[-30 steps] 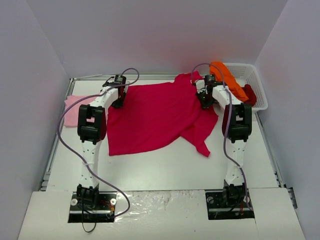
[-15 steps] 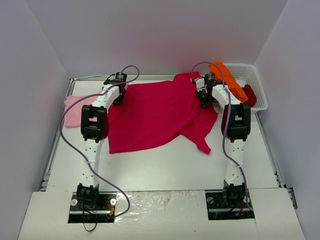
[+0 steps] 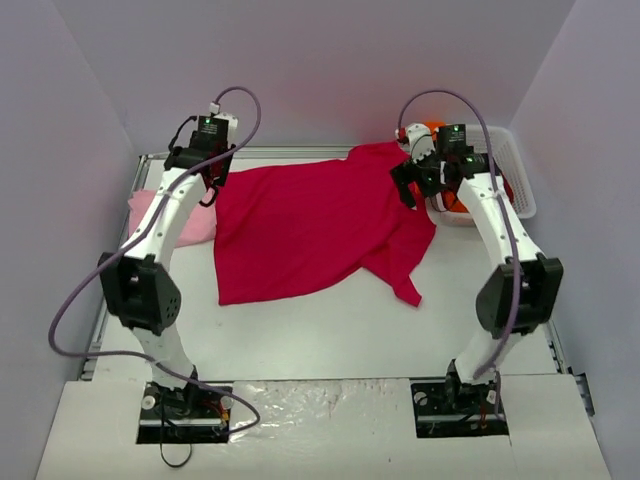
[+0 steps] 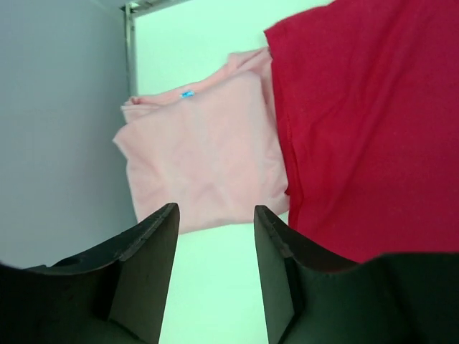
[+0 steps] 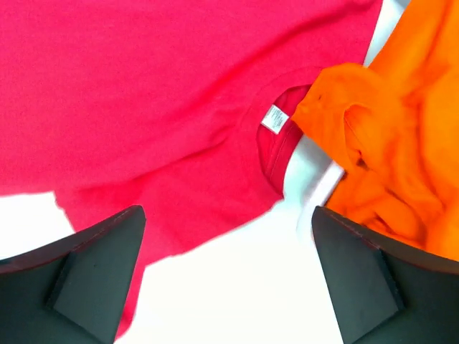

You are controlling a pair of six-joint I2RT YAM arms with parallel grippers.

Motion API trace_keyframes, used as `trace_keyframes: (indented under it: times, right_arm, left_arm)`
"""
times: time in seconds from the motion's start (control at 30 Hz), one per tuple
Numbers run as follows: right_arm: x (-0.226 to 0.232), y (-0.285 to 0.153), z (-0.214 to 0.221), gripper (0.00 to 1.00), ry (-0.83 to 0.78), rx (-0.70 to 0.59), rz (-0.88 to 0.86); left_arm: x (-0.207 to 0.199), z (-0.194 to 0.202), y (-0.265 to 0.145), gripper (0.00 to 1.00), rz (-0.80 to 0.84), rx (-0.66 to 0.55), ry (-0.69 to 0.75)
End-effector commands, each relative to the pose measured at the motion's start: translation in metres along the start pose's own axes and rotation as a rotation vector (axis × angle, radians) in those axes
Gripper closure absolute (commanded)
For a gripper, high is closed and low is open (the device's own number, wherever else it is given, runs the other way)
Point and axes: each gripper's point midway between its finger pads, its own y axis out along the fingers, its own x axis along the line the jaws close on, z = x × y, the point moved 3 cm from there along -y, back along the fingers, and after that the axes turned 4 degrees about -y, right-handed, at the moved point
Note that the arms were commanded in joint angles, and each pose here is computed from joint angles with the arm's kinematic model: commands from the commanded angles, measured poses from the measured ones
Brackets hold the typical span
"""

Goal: Fold and stack the t-shirts
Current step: Flatten out the tshirt

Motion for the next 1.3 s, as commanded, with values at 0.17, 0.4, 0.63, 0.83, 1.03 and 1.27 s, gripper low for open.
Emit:
trace_keyframes:
  times: [0.17,0.4,0.63,0.83,1.03,1.27]
  right_arm:
    - [0.111,-0.042,0.078,0.35,-0.282,0.235,-0.230]
    - [0.144,-0.053,0.133,0.43,-0.376,0.371,-0.380]
    - [0.165,-0.046,0.158,0.43,-0.440,0.452,-0.500]
    - [0.176,-0.026,0.152,0.44,-0.454,0.454,-0.573]
    - [0.178,0.005,0.151,0.44,-0.461,0.480,-0.574]
    - [0.169,0.032,0.156,0.41,-0.453,0.522,-0.497]
  left_arm:
    - [0.028,0.067,-0.058,0.55,-0.066,0.024,0.033]
    - [0.025,0.120,-0.069,0.62,-0.011,0.104,0.108]
    - [0.030,0.135,-0.071,0.62,-0.006,0.105,0.079]
    - [0.037,0.138,-0.069,0.62,-0.017,0.117,0.054]
    - [0.040,0.143,-0.067,0.62,-0.017,0.121,0.044]
    - [0.039,0.147,-0.064,0.61,-0.007,0.126,0.042]
